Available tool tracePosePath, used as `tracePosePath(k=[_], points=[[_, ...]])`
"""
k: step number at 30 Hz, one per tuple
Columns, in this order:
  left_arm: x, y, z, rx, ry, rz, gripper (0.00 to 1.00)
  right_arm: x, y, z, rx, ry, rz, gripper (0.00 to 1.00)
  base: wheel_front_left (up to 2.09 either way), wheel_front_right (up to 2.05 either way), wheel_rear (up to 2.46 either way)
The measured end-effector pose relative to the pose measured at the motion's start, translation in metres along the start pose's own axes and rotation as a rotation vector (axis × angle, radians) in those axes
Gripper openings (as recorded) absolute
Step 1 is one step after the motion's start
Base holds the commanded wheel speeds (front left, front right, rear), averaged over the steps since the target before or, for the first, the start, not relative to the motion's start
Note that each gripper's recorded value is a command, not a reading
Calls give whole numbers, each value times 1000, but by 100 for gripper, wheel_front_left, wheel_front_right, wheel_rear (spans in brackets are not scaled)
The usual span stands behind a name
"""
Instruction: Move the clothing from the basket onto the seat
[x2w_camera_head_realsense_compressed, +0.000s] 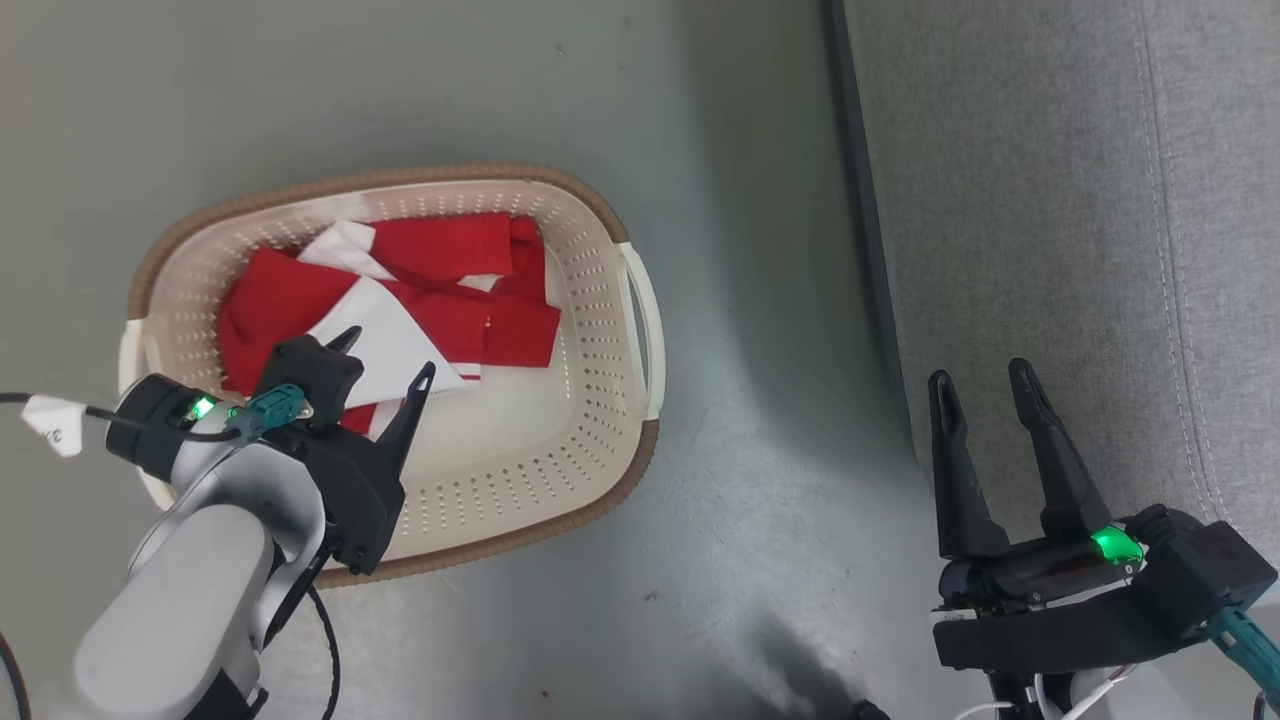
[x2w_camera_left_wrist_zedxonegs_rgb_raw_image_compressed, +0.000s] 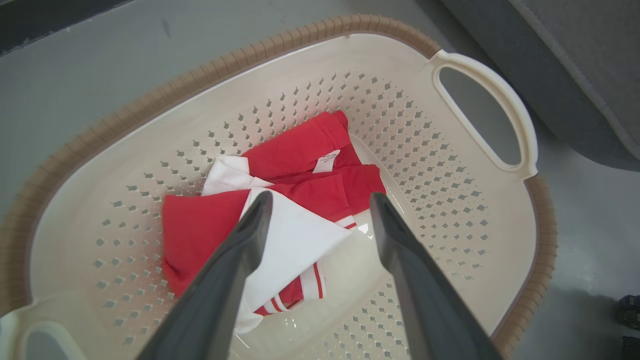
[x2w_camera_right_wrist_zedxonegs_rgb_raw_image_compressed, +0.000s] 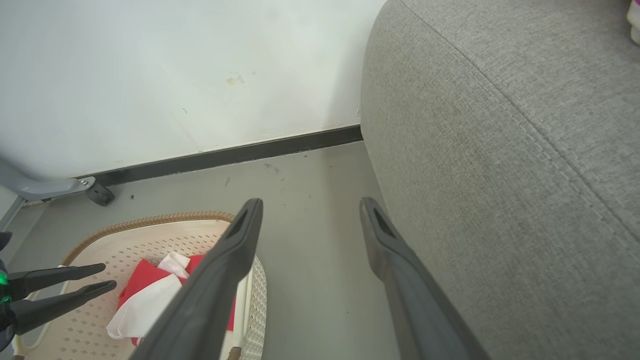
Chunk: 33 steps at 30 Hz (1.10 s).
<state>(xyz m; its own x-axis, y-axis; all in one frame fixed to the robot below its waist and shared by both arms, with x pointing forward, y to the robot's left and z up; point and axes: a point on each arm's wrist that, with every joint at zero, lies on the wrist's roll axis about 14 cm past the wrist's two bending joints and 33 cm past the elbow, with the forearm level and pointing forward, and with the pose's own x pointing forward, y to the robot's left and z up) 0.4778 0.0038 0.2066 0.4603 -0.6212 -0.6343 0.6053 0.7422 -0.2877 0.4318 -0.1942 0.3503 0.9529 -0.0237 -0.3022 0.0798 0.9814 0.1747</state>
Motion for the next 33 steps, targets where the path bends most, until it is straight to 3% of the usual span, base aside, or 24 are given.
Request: tracePosePath(k=[8, 20, 25, 33], points=[[30, -2, -49, 20, 157, -46, 100, 8, -7, -13, -29, 26, -11, 100, 0, 0, 0], [61, -1, -79, 81, 276, -70, 100, 8, -9, -28, -46, 63, -18, 100, 0, 0, 0], [63, 3, -103, 195, 366, -87, 100, 6, -14, -30, -54, 73, -33, 100, 0, 0, 0], [68, 0, -110, 279, 396, -105, 100, 2, -19, -32, -61, 82, -47, 100, 0, 0, 0]])
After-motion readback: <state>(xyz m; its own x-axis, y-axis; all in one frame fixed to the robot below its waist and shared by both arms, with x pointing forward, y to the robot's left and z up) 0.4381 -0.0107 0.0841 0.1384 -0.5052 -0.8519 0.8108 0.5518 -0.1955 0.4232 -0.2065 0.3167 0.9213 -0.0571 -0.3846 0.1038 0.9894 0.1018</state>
